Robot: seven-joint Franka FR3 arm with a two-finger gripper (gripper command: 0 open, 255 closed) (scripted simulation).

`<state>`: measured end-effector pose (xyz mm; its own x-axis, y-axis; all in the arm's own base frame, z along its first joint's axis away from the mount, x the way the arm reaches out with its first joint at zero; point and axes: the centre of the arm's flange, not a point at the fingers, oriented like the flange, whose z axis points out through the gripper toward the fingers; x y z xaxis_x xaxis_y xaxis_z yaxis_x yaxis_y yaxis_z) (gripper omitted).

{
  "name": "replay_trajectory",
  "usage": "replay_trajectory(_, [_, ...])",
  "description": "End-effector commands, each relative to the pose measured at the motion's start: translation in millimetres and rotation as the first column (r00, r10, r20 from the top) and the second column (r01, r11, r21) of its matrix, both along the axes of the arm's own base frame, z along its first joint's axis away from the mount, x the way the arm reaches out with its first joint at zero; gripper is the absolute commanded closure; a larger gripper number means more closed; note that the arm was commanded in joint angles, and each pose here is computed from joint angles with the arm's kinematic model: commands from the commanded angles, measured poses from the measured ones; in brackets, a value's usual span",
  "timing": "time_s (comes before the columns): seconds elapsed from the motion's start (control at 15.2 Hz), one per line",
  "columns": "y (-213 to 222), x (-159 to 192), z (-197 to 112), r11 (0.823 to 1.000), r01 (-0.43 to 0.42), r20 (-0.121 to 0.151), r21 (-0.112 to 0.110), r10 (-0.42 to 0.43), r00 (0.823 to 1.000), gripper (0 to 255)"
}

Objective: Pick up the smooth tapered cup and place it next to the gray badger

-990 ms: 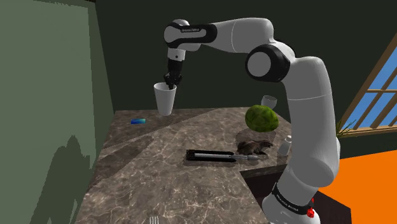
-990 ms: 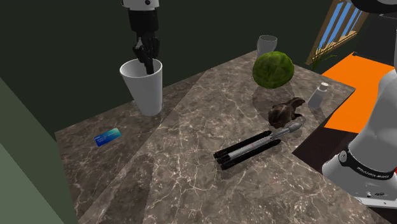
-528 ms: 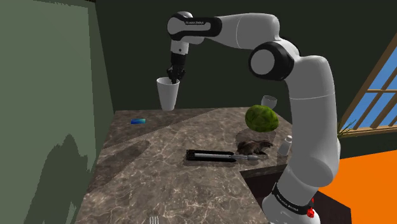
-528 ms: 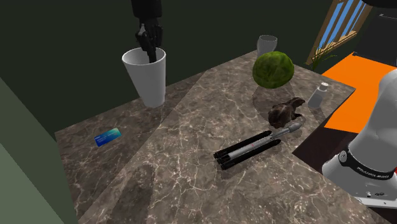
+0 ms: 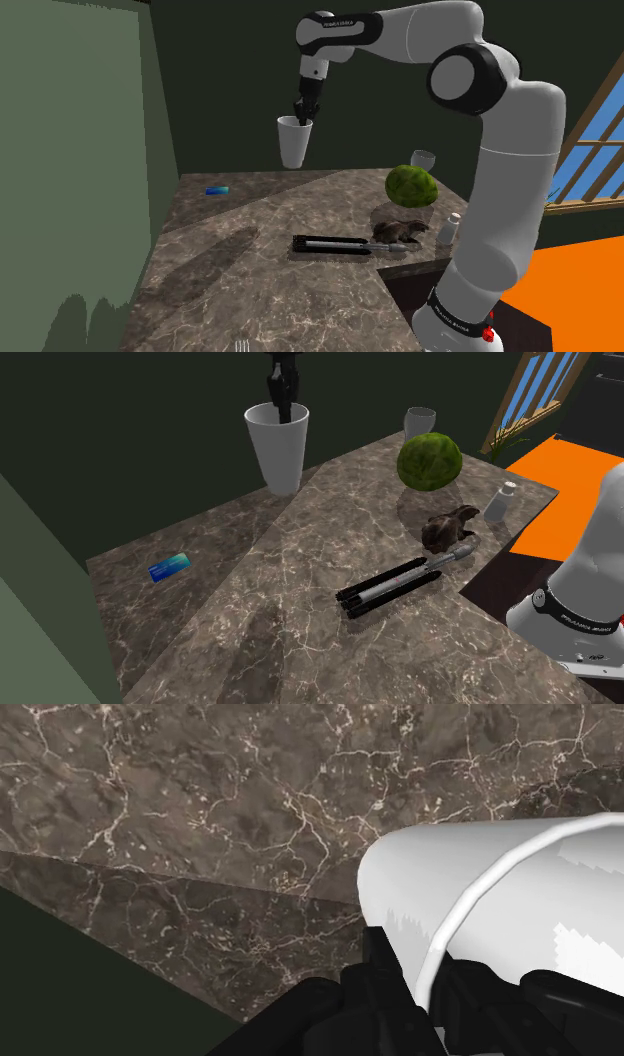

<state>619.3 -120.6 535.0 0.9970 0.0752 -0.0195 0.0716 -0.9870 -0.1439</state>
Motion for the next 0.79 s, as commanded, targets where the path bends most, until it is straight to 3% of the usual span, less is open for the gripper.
replay_trajectory(0.0, [-19, -17, 7, 1.0, -0.001, 0.0, 0.001, 0.001, 1.0, 255])
replay_trajectory(0.73, [-120, -114, 46, 1.0, -0.001, 0.0, 0.001, 0.001, 1.0, 255])
